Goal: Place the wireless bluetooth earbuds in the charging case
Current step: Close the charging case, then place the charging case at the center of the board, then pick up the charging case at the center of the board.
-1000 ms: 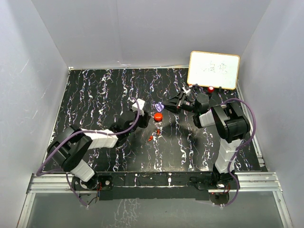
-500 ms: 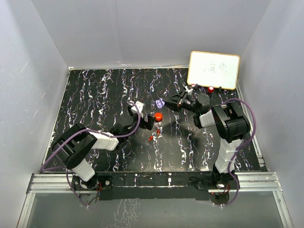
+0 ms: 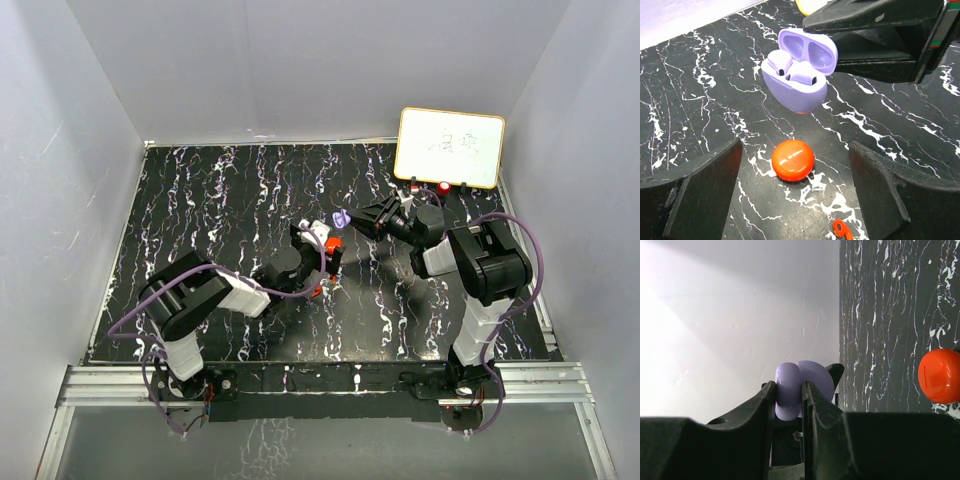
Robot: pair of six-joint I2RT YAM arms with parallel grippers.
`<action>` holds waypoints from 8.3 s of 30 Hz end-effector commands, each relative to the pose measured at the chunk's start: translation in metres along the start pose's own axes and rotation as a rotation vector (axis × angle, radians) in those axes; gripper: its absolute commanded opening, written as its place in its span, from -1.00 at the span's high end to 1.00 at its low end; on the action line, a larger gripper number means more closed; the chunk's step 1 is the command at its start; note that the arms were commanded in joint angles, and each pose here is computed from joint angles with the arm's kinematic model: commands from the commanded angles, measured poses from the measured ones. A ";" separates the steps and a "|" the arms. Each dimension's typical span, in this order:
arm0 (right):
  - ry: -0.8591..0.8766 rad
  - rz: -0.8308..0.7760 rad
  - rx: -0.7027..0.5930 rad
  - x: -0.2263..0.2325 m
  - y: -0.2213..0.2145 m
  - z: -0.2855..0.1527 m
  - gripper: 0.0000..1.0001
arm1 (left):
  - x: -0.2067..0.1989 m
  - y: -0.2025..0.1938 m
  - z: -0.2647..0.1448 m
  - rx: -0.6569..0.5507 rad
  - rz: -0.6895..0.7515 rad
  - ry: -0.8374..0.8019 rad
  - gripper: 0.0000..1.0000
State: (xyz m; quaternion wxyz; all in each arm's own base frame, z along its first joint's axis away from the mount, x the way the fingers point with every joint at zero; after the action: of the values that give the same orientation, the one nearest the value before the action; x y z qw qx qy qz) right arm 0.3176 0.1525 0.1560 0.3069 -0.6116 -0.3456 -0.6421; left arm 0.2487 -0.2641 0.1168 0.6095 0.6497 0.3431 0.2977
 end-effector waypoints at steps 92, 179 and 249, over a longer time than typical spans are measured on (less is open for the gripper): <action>-0.409 -0.348 -0.195 -0.063 0.080 0.013 1.00 | 0.023 0.052 -0.064 0.264 -0.208 0.334 -0.97; -0.698 -0.964 0.198 -0.035 -0.057 0.072 -0.66 | 0.077 0.023 -0.064 0.319 -0.778 0.374 -0.90; -0.686 -1.342 0.444 -0.065 -0.065 0.077 -0.29 | 0.099 0.028 -0.049 0.413 -0.859 0.297 -0.90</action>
State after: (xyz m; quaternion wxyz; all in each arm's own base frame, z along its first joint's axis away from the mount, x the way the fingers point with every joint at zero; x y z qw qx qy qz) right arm 0.3091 0.2453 0.0943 -0.1494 -0.3667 -0.8296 -0.3936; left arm 0.2625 -0.1556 0.1345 0.4698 0.5118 0.7182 0.0386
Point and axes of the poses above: each gripper's point midway between its finger pads, its own z axis out along the fingers, its own x axis along the line the jaws close on, y = z × x, the point moved 10 cm from there along -z, back along the fingers, and after that the axes turned 5 degrees about -z, right-handed, at the moved point
